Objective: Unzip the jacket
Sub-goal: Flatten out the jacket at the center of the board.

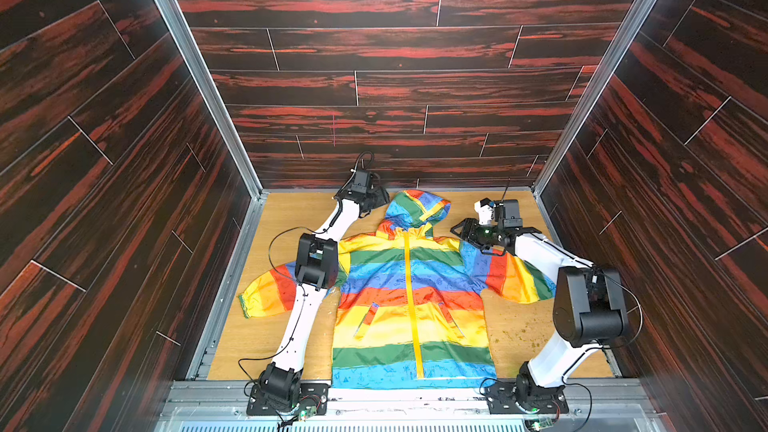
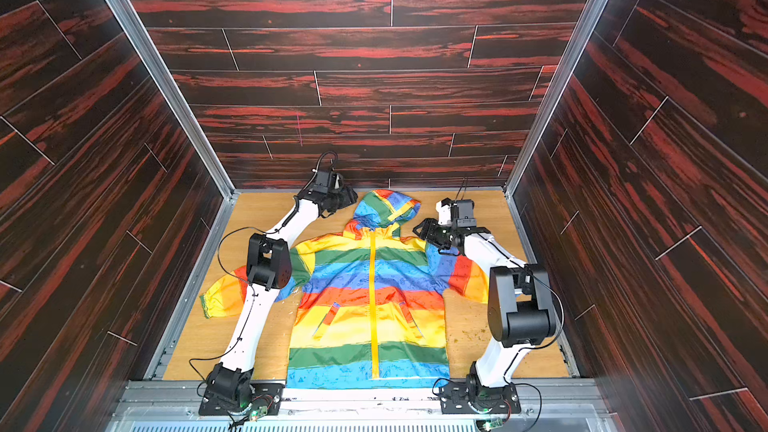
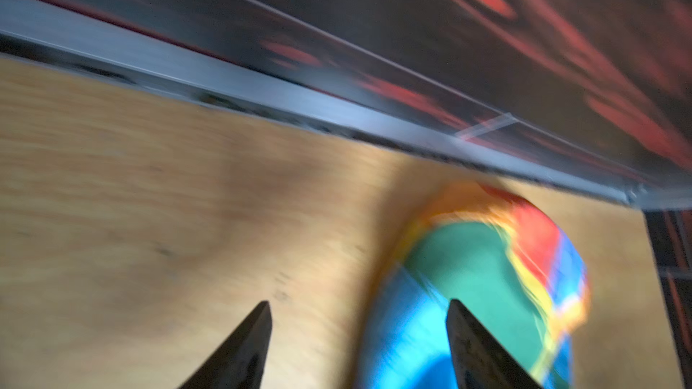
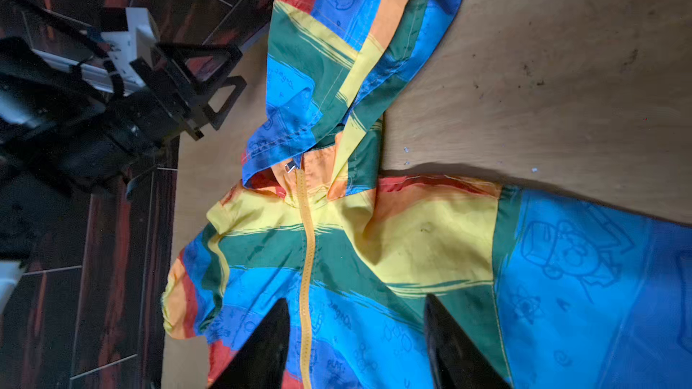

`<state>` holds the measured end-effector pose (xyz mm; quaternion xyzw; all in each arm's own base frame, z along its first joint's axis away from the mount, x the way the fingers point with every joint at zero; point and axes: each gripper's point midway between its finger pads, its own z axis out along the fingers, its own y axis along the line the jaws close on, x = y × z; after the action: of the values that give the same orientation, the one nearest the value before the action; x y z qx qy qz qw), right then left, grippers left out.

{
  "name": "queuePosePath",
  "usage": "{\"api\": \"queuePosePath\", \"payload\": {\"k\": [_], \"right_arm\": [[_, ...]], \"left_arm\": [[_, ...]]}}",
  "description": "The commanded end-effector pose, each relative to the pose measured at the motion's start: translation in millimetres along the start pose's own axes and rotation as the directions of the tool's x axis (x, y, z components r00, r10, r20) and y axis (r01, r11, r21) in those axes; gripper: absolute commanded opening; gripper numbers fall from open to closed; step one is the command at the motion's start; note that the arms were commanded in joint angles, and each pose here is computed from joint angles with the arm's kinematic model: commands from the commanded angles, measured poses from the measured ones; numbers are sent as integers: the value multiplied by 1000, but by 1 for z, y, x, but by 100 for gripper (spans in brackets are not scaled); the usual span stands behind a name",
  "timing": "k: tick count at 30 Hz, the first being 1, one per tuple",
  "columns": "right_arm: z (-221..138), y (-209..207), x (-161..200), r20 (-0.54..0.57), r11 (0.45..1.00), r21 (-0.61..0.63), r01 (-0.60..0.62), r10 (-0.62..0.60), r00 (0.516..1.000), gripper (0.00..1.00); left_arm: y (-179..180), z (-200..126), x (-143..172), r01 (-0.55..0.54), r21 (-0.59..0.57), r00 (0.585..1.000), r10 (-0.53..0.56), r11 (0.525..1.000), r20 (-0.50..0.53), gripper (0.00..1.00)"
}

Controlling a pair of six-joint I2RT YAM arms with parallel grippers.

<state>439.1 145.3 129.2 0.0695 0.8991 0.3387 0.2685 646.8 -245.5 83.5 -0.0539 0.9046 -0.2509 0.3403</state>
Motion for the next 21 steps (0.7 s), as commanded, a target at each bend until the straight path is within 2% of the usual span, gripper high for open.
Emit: {"api": "queuePosePath", "payload": {"k": [1,3,7,11,17,21], "right_arm": [[-6,5,-4,14,1000,-2,19,-19,1000,63],[-4,4,-4,13,1000,2,14,-14,1000,64],[-4,1,-4,18,1000,14,3,-4,1000,64],[-8,0,-2,24,1000,22,6,-7,1000,64],[-11,-7,5,13,999,40,7,-8,1000,64],[-12,-10,10,4,999,46,2,-2,1000,63]], "left_arm": [[-68,-44,12,-244,104,966,251,964,-67,76],[-78,-46,39,-344,119,923,359,931,-138,77],[-96,-49,82,-528,136,809,545,838,-219,78],[-91,-49,99,-657,64,712,646,751,-274,79],[-69,-50,94,-739,-52,649,689,672,-321,79],[-44,-50,76,-777,-223,628,695,589,-350,79]]}}
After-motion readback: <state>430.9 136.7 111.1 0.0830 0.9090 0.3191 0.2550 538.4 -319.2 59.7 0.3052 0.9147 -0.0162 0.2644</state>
